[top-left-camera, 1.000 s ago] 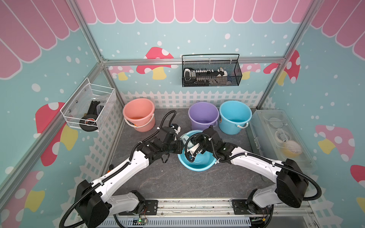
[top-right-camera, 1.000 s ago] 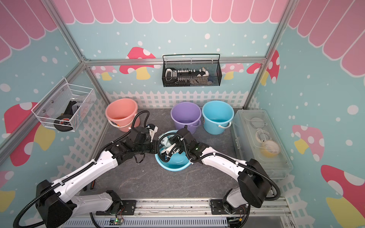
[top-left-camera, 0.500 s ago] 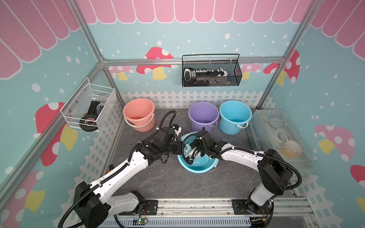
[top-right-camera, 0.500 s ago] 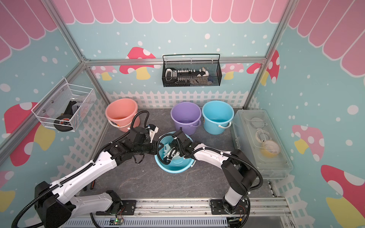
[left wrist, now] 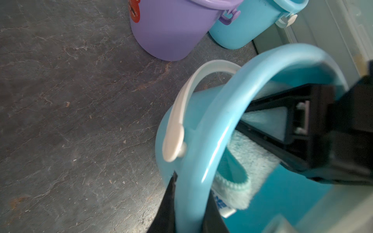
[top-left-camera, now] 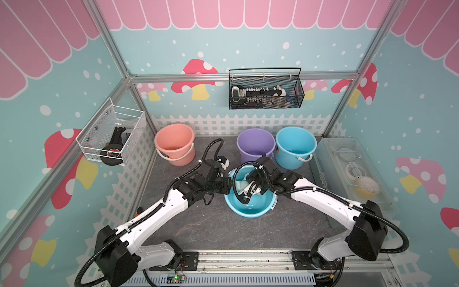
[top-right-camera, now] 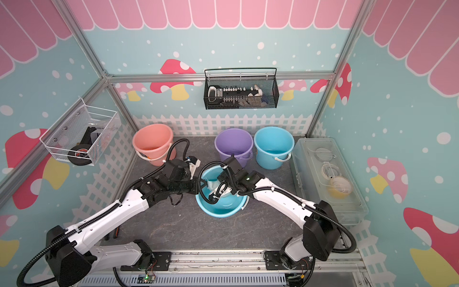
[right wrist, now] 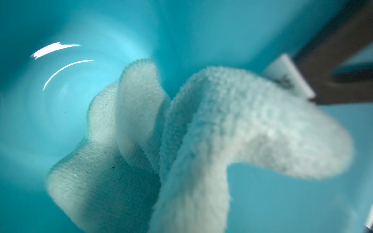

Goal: Wipe the inside of the bucket with a cloth
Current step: Wipe the dirt from the inside of the bucket.

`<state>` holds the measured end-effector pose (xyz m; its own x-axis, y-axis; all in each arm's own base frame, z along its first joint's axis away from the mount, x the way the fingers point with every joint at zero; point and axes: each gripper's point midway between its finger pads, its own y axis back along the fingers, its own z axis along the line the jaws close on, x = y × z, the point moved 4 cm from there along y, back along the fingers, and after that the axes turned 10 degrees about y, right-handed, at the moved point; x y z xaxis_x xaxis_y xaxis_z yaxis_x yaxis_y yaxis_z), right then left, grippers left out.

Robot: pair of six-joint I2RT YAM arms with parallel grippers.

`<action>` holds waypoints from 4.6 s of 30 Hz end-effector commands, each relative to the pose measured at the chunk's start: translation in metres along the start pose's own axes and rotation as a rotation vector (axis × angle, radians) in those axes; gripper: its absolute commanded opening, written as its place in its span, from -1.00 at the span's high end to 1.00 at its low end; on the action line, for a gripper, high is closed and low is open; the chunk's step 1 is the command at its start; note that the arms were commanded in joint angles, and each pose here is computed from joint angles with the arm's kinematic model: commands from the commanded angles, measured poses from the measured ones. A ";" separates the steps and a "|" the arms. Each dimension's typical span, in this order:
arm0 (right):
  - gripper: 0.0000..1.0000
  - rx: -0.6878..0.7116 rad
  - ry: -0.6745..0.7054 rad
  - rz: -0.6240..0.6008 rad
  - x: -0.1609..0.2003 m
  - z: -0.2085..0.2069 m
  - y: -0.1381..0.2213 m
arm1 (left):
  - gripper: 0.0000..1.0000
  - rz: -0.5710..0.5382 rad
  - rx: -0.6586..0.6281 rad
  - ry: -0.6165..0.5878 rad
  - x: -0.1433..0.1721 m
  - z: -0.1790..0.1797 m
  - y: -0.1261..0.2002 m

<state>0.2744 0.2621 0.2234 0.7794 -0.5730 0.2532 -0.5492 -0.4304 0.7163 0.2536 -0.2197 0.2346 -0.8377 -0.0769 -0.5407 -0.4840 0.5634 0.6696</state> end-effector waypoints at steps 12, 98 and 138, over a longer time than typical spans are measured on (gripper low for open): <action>1.00 -0.253 0.080 0.129 0.011 0.037 0.027 | 1.00 -0.044 0.036 -0.005 -0.015 -0.014 0.008; 1.00 -0.442 -0.244 -0.538 -0.074 0.051 0.067 | 1.00 -0.056 0.007 -0.003 -0.019 -0.013 0.010; 1.00 -0.039 -0.335 0.461 0.047 -0.012 0.017 | 1.00 -0.048 -0.003 0.004 -0.016 -0.011 0.007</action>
<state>0.3020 0.2617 0.2563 0.4083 -0.9026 0.1361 -0.7655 -0.2574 0.5897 0.2683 -0.2160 0.2436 -0.8051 -0.1377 -0.5769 -0.5561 0.5132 0.6537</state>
